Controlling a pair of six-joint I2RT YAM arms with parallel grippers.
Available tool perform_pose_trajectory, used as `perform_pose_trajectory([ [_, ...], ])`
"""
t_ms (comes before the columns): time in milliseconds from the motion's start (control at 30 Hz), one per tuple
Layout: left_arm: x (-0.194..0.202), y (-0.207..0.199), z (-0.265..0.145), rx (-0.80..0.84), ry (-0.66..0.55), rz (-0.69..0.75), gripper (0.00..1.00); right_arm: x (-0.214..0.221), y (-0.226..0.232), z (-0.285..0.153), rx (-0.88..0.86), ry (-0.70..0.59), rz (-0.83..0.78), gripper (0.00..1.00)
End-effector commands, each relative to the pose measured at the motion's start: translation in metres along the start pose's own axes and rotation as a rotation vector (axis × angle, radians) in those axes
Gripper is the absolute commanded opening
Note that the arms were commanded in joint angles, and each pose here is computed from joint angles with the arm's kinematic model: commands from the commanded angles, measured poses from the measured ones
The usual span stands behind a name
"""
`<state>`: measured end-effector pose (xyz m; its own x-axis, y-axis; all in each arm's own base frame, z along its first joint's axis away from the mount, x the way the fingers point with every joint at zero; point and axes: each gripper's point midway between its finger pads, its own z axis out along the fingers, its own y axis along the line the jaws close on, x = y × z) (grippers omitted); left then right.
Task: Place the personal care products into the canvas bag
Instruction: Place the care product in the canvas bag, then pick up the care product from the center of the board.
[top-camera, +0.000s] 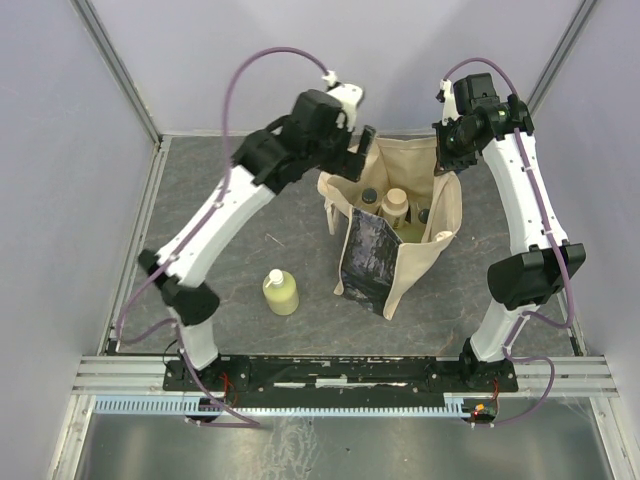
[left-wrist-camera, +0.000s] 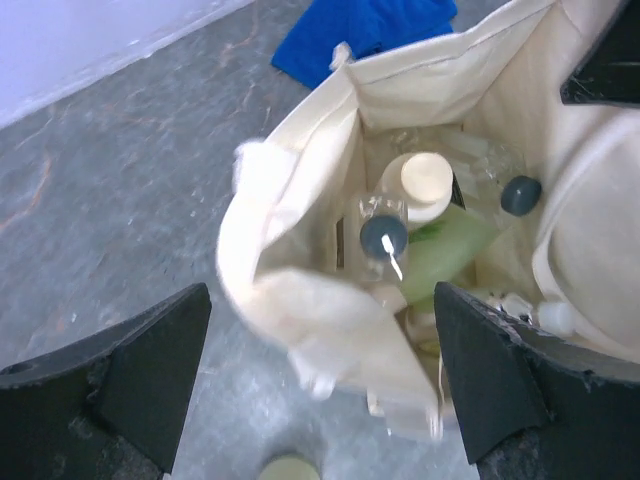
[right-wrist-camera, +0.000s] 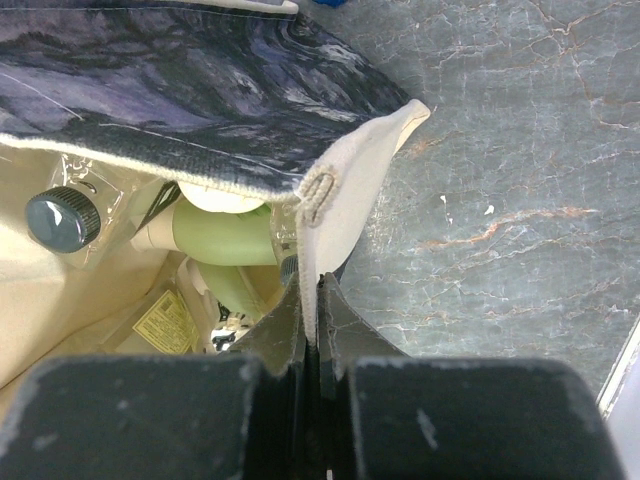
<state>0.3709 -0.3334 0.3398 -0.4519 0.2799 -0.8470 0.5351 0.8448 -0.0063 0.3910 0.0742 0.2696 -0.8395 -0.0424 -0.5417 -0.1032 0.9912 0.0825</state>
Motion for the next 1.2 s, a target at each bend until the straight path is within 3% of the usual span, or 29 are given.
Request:
perform_pose_trajectory([
  [0,0.010,0.028,-0.087,-0.097,-0.021,-0.154,0.99,-0.014,-0.009,0.000,0.042,-0.063,-0.029,0.00],
  [267,0.139,0.049,-0.163,-0.250,0.244,-0.442,1.00,-0.005,-0.013,-0.003,0.048,-0.060,-0.027,0.00],
  [400,0.193,0.037,-0.170,-0.239,0.333,-0.531,1.00,-0.004,-0.013,-0.006,0.046,-0.057,-0.029,0.01],
  [533,0.229,0.034,-0.162,-0.241,0.391,-0.519,1.00,-0.005,-0.013,-0.010,0.045,-0.069,-0.028,0.00],
  [967,0.260,0.040,-0.108,-0.303,0.412,-0.402,1.00,-0.001,-0.014,-0.014,0.052,-0.070,-0.037,0.00],
  [1167,0.282,0.041,-0.105,-0.328,0.468,-0.404,1.00,-0.002,-0.017,-0.015,0.065,-0.067,-0.048,0.00],
])
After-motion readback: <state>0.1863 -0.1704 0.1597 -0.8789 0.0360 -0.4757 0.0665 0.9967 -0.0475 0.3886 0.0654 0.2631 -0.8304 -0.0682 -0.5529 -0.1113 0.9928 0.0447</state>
